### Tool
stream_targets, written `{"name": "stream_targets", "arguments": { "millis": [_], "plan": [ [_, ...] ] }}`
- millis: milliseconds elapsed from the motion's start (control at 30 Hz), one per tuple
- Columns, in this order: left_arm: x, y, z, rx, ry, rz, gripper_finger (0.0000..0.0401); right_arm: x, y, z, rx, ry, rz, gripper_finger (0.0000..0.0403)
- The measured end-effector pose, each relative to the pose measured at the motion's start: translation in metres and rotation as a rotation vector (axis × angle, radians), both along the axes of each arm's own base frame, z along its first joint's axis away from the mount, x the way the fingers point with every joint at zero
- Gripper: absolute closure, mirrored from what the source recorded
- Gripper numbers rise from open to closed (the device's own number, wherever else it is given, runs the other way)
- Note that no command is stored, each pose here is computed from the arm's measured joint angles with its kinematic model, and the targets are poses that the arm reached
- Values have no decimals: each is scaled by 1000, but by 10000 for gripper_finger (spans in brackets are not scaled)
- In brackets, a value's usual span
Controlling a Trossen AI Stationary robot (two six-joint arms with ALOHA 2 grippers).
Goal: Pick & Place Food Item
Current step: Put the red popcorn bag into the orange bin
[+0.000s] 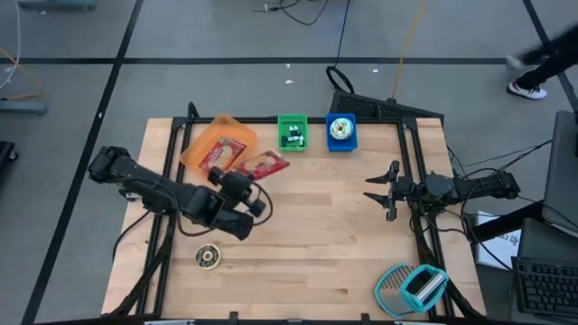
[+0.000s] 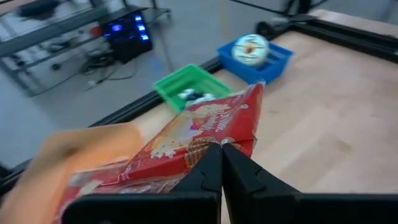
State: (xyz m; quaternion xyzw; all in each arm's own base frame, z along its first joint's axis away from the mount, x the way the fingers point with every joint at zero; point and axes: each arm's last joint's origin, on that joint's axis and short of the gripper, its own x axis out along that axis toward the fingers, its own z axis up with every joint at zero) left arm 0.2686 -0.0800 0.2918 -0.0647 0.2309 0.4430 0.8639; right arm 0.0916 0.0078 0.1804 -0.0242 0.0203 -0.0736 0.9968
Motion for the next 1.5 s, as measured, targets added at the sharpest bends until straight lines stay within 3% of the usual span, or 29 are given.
{"name": "stream_targets", "arguments": {
  "millis": [533,767,967,1167,1333,1500],
  "plan": [
    [-35,28,-5,53,133,258,401,0,0,0,0,0,0,216],
    [-39,46,-8,89,181,345,401,0,0,0,0,0,0,216],
    [-54,71,-40,72,233,454,401,0,0,0,0,0,0,216],
    [-86,91,-70,-16,197,542,401,0,0,0,0,0,0,216],
    [-95,98,-97,-104,156,515,401,0,0,0,0,0,0,216],
    [-87,103,-122,-169,132,423,401,0,0,0,0,0,0,216]
  ]
}}
